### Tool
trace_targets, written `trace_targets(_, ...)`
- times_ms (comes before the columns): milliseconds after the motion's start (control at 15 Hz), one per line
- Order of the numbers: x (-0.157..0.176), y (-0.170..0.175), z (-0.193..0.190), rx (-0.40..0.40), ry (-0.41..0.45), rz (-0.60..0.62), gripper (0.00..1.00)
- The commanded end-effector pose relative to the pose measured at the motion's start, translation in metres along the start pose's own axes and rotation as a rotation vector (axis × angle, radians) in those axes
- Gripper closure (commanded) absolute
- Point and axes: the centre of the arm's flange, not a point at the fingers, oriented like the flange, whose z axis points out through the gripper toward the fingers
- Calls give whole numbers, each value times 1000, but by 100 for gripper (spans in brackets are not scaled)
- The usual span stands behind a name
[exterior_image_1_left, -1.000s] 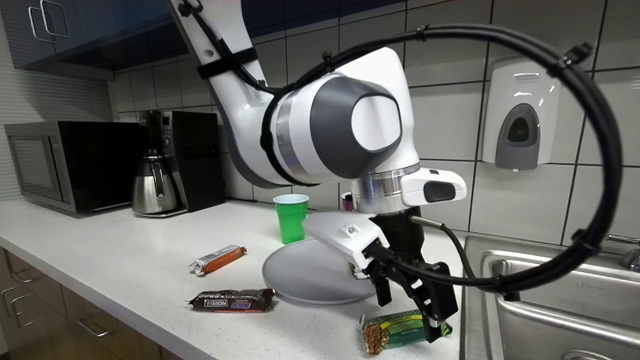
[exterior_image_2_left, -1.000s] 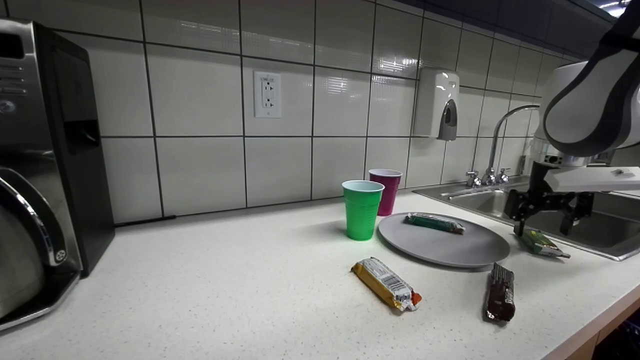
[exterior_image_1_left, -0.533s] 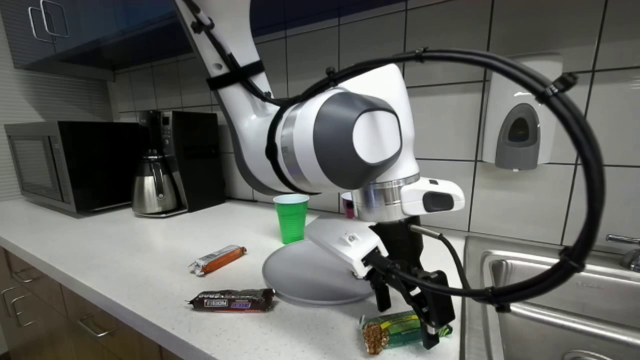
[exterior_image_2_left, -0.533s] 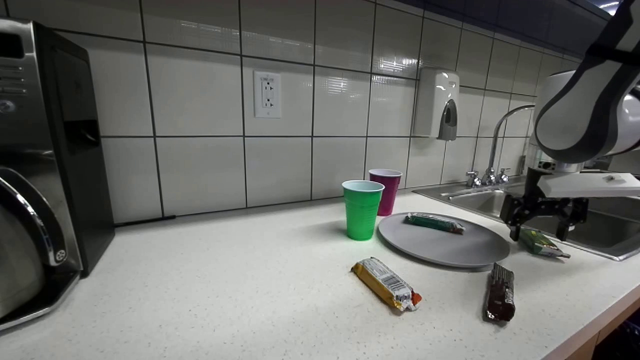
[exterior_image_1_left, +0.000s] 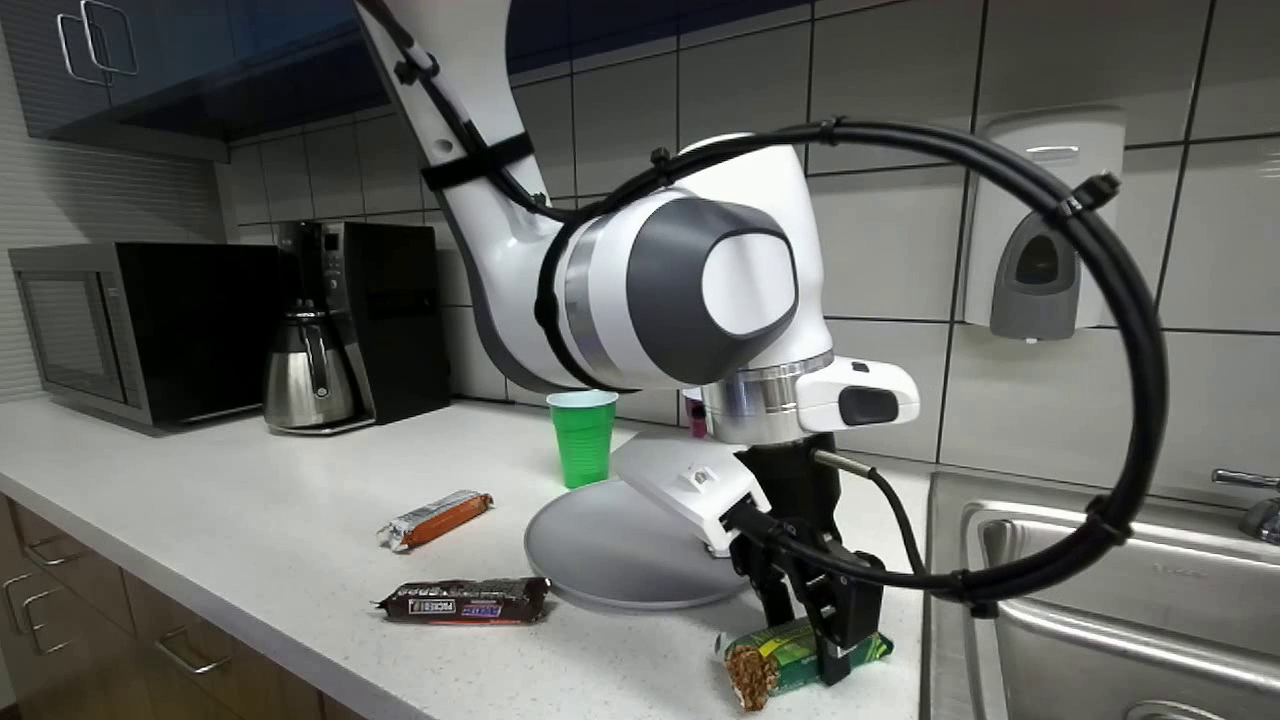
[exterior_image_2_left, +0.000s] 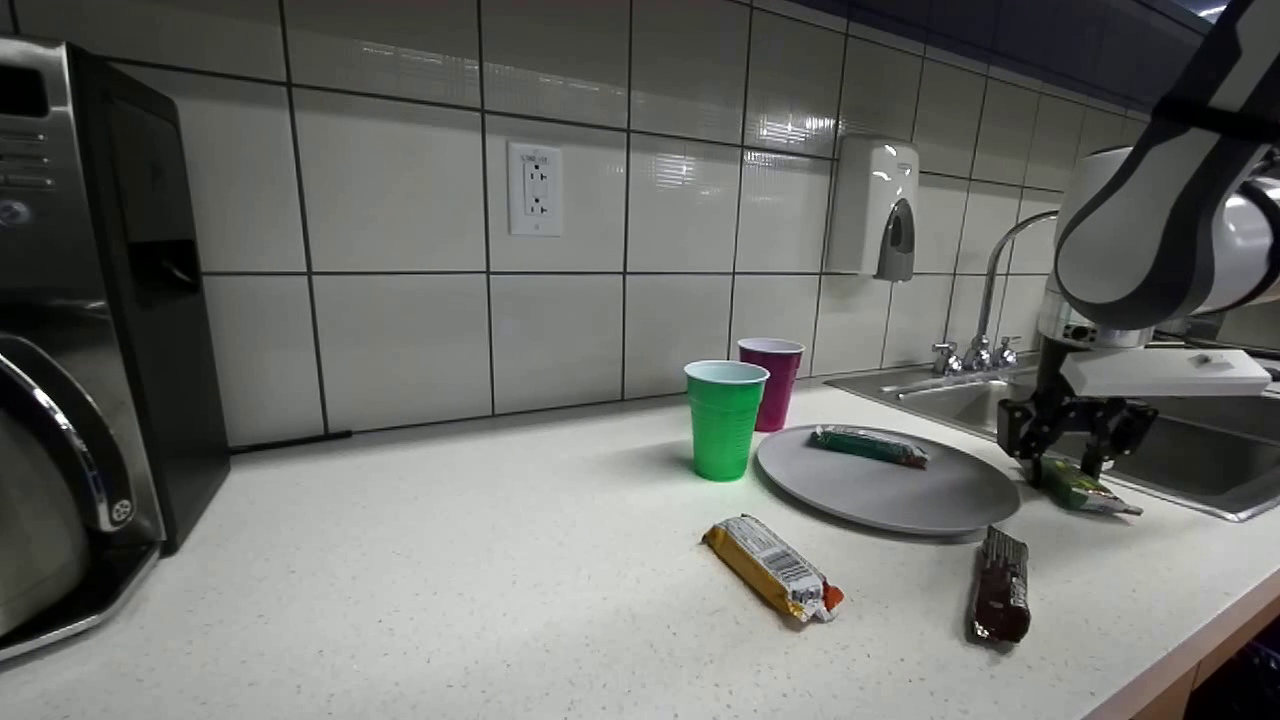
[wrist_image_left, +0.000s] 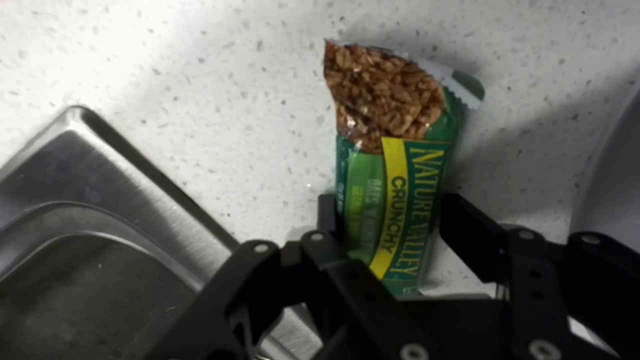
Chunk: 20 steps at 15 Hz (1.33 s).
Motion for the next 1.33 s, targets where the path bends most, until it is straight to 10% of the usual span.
trace_targets(0,4,-4,-1,5,18,4,73)
trace_targets(1267,2,-8,-83,13,123,-111,81)
